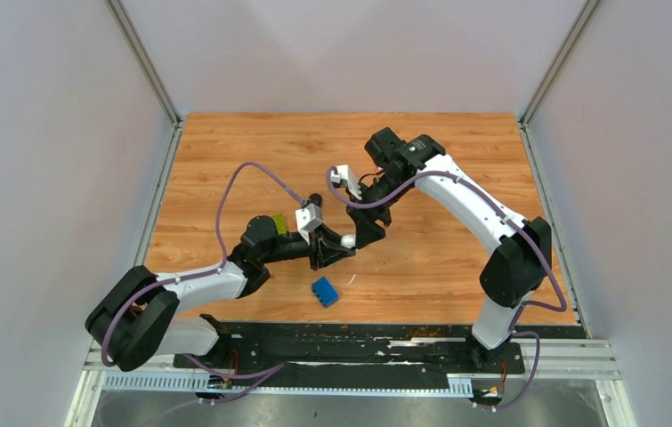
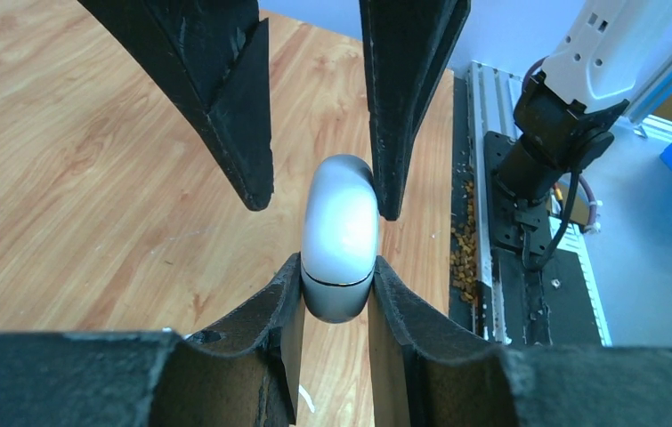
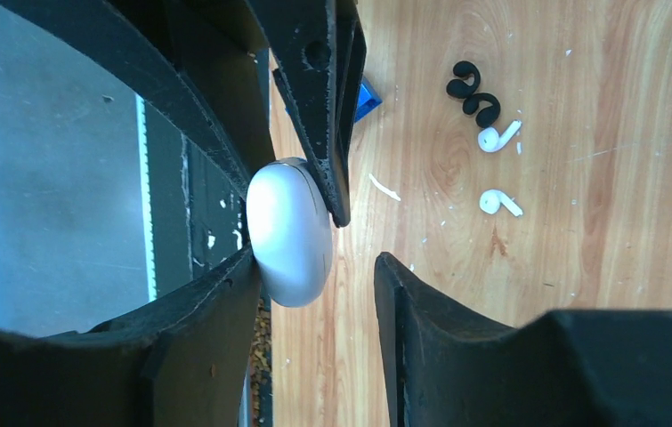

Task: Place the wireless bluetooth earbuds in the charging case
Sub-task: Open the charging case.

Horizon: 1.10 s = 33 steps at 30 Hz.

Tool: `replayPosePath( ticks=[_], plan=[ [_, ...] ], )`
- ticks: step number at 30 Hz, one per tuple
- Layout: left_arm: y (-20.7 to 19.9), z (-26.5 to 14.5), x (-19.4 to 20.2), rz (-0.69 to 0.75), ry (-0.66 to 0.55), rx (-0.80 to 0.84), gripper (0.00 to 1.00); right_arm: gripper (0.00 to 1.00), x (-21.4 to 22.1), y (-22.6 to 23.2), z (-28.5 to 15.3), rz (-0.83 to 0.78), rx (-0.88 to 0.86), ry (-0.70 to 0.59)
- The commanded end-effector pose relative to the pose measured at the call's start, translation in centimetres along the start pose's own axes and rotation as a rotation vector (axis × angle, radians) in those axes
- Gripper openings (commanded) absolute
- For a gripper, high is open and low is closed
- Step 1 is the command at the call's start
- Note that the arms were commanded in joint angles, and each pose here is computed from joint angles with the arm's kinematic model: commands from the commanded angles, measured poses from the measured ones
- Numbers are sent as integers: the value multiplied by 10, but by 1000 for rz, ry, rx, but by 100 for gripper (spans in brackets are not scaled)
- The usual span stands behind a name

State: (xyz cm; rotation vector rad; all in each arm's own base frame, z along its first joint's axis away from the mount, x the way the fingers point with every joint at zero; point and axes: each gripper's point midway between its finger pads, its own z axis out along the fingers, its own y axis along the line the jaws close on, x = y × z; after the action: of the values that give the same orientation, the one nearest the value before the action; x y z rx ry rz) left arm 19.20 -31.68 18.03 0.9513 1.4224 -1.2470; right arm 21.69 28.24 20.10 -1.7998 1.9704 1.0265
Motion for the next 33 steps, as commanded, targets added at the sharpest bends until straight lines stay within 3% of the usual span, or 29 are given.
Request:
replayPosePath(
  ticks=[1,14,20,25,29,33],
  plan=[
    [-7,1,-20,87,-55,29,0,50,-22,1,-16,27,-33,-98],
    [-6,0,-27,93,-74,11,0,50,-45,-1,-31,95,-95,-208],
    [-4,-1,-29,90,-77,-4,0,50,-49,-3,-75,70,-5,-294],
    [10,-11,-34,109,-49,-110,0,50,-18,-34,-92,121,154,-327],
    [19,-25,-48,179,-81,-184,0,48,18,-69,-68,127,281,-332],
    [21,-28,-54,159,-107,-184,0,44,53,-107,-32,171,320,-286]
  ],
)
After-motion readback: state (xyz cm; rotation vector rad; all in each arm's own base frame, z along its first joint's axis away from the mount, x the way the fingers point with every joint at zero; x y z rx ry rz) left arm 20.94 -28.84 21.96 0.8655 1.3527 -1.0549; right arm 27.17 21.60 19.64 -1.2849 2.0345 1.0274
